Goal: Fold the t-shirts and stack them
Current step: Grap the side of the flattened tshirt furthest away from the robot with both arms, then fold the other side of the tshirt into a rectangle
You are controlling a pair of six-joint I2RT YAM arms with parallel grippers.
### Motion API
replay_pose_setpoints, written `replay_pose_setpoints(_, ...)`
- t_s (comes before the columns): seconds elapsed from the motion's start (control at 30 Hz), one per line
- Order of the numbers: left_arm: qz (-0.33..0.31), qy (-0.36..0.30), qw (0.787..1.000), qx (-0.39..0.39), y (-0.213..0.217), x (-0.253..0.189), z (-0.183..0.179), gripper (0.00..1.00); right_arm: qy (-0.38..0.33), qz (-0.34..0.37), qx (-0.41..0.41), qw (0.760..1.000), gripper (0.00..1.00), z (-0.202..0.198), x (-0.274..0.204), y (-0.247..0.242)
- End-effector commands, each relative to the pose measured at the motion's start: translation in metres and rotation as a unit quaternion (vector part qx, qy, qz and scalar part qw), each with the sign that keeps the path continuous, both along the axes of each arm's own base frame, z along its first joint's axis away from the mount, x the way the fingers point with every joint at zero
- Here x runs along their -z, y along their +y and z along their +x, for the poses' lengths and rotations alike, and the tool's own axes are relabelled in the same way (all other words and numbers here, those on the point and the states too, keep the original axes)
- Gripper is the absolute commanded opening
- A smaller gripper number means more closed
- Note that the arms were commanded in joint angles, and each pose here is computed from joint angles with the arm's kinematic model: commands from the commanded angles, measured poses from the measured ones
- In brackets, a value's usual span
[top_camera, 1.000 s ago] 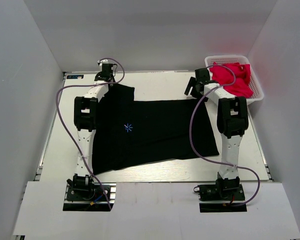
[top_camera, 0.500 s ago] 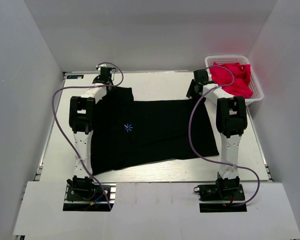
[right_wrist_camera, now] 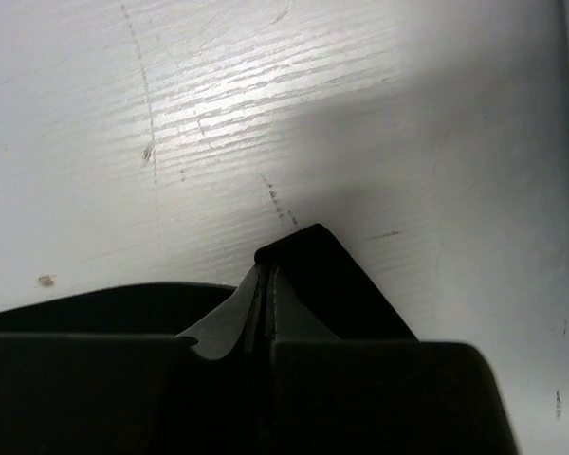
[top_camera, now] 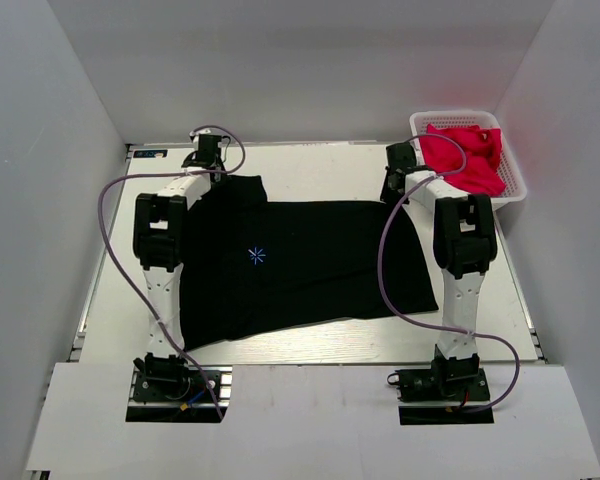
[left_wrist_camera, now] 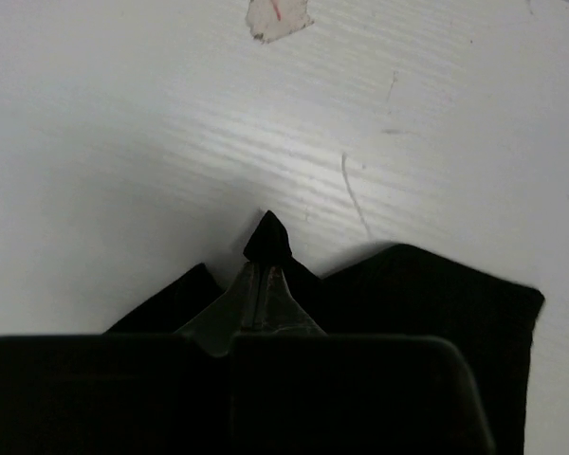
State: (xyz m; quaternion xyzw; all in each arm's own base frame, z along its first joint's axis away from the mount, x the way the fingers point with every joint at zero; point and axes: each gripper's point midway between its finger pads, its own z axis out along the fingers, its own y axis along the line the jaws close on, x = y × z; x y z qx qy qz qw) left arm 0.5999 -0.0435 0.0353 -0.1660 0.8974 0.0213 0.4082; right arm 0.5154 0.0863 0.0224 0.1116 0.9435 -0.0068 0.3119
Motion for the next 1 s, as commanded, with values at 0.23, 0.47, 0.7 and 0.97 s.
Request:
replay_pose_setpoints(0.23, -0.070, -0.070, 0.995, -0.025, -0.008, -0.093, -0.086, 0.00, -0.070, 0.014, -0.037, 0.997, 0.00, -0.031, -0.056, 0.012)
replay_pose_setpoints(0.47, -0.140, -0.045, 0.989, -0.013, -0.020, -0.083, -0.172, 0.00, -0.079, 0.022, -0.032, 0.996, 0.00, -0.061, -0.061, 0.006)
replay_pose_setpoints(0.7, -0.177, -0.053, 0.982, -0.026, -0.016, -0.092, -0.251, 0.00, -0.098, 0.026, -0.024, 0.995, 0.00, -0.072, -0.071, 0.001)
replay_pose_setpoints(0.97, -0.217, -0.062, 0.973, -0.039, -0.015, -0.105, -0.308, 0.00, -0.108, 0.013, -0.019, 0.994, 0.00, -0.074, -0.087, -0.006)
